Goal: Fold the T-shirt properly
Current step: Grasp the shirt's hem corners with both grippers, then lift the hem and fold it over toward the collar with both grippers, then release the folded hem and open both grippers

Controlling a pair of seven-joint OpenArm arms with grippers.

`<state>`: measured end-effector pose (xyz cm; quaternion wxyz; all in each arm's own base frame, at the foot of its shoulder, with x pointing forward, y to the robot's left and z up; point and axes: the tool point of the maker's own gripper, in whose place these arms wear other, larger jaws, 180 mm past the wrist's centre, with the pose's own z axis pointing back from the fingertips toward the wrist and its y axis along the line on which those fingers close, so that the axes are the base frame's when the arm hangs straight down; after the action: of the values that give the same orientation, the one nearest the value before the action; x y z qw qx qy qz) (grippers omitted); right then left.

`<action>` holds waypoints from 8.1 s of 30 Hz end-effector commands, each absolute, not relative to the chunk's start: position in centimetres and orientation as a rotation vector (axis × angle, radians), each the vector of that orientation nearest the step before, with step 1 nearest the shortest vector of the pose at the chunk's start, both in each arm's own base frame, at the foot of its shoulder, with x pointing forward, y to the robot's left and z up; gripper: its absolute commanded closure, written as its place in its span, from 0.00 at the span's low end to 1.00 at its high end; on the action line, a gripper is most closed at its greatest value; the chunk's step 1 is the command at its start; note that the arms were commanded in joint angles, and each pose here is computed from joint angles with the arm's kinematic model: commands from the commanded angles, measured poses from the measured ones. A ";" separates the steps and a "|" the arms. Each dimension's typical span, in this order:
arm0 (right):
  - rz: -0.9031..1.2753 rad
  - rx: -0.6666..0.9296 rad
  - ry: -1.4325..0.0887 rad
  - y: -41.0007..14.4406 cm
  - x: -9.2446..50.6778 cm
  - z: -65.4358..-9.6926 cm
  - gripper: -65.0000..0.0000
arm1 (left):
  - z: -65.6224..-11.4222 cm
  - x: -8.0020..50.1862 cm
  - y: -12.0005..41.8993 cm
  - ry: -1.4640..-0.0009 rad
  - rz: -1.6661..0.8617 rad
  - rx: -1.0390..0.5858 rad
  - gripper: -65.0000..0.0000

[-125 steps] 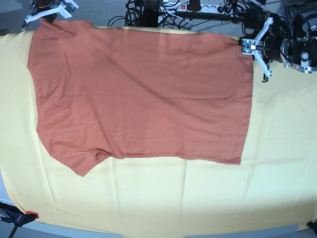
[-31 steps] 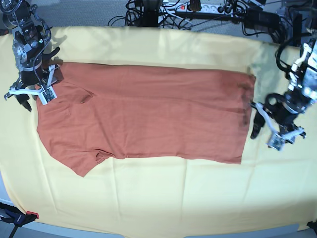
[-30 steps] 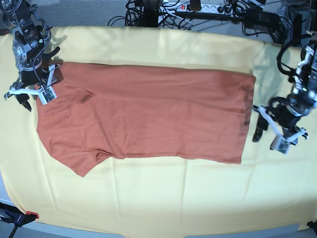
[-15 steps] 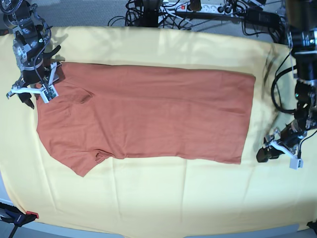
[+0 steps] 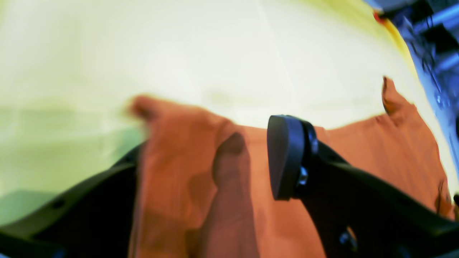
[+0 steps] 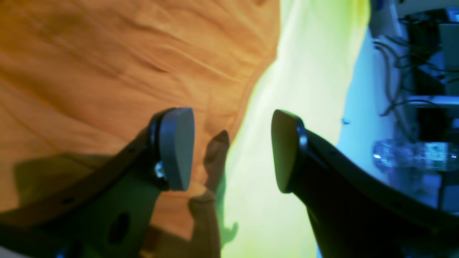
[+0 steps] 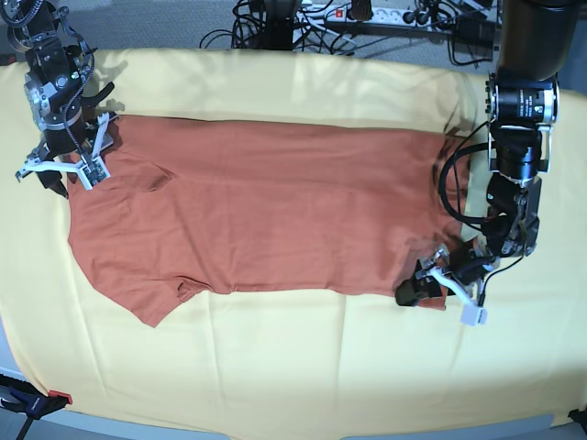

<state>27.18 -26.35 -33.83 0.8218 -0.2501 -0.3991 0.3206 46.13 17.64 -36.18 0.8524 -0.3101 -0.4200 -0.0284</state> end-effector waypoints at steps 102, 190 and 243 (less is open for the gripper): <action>0.150 0.242 -1.029 -31.3 45.8 -31.7 1.00 | -29.1 46.6 17.8 -0.940 -0.308 -0.654 1.00; 0.286 0.283 -1.021 -28.9 42.0 -29.0 0.31 | -31.0 28.0 17.5 -0.559 -0.753 -0.607 0.55; 0.633 0.276 -0.995 -19.0 33.9 -29.0 1.00 | -31.1 29.1 18.0 -0.621 -0.756 -0.551 0.55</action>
<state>33.04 -18.75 -30.87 0.8363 0.1333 -0.4422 0.2955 28.24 17.70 -32.53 0.8540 -0.2644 -0.2742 -0.3544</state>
